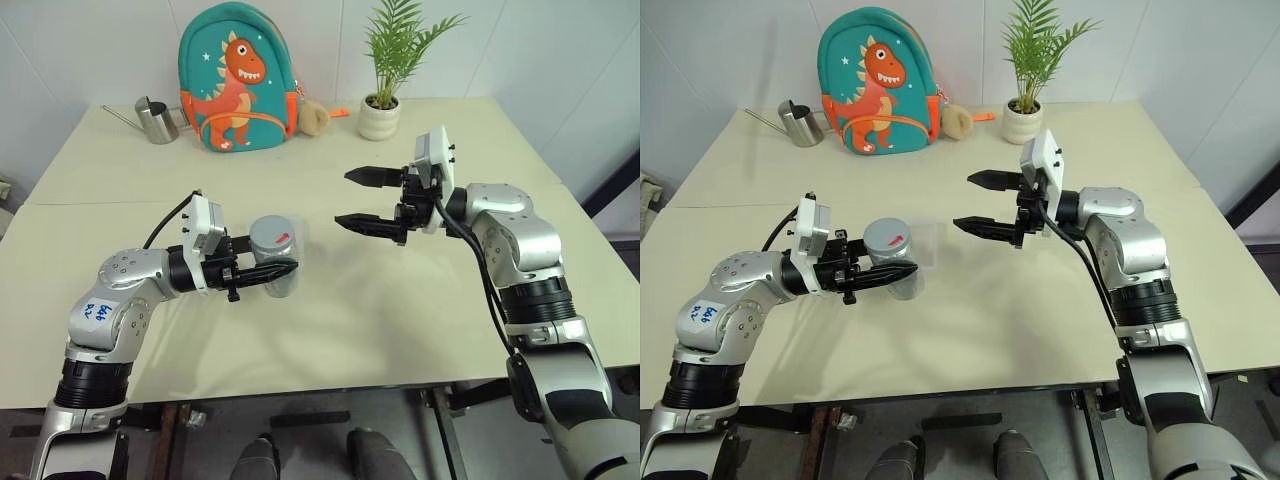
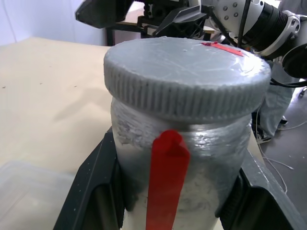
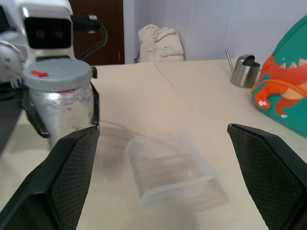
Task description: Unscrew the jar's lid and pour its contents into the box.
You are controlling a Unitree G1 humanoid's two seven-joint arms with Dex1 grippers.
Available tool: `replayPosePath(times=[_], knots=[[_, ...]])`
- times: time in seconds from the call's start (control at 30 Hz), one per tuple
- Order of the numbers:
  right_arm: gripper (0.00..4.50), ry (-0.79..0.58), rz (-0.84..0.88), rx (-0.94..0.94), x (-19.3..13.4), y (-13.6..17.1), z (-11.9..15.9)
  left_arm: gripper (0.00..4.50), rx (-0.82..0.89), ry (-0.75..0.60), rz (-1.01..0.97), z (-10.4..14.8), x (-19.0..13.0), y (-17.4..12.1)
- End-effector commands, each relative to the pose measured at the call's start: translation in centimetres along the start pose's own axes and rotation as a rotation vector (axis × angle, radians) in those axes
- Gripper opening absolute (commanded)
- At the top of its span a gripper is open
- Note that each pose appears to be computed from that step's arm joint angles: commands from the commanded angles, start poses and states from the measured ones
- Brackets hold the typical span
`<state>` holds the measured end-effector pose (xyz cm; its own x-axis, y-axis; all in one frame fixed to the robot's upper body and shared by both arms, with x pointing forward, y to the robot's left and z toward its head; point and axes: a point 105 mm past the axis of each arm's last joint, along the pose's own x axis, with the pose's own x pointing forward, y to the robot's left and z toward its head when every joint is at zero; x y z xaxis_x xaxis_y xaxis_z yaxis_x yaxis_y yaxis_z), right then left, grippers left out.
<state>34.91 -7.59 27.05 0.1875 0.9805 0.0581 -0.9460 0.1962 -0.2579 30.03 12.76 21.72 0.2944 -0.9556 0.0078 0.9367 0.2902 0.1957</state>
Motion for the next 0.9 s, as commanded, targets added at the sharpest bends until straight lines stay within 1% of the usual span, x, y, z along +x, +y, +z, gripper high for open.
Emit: replayPosePath(times=[0.03, 0.17, 0.3, 0.43, 0.6, 0.73, 0.9], knots=[[4.49, -0.107, 0.130, -0.018, 1.2, 2.6, 3.2, 1.92, 0.050, -0.017, 0.008, 1.0, -0.3, 0.1], [4.49, -0.126, 0.200, -0.007, 3.7, 4.9, 3.5, 1.92, 0.055, -0.015, 0.008, 1.0, 0.0, 0.3], [4.49, -0.085, 0.209, -0.026, 5.9, 6.1, 2.8, 1.92, 0.057, -0.016, 0.004, 1.0, 0.3, 0.5], [4.49, -0.044, 0.172, -0.037, 7.6, 6.1, 2.2, 1.92, 0.054, -0.018, -0.005, 0.9, 0.4, 0.4], [4.49, -0.016, 0.125, -0.055, 9.0, 5.7, 1.7, 1.92, 0.050, -0.022, -0.015, 0.9, 0.7, 0.4], [4.49, 0.010, 0.109, -0.080, 9.5, 5.5, 1.1, 1.92, 0.048, -0.024, -0.020, 0.9, 0.8, 0.3], [4.49, -0.010, 0.088, -0.079, 9.5, 5.0, 1.7, 1.92, 0.043, -0.025, -0.023, 0.8, 0.8, 0.2]])
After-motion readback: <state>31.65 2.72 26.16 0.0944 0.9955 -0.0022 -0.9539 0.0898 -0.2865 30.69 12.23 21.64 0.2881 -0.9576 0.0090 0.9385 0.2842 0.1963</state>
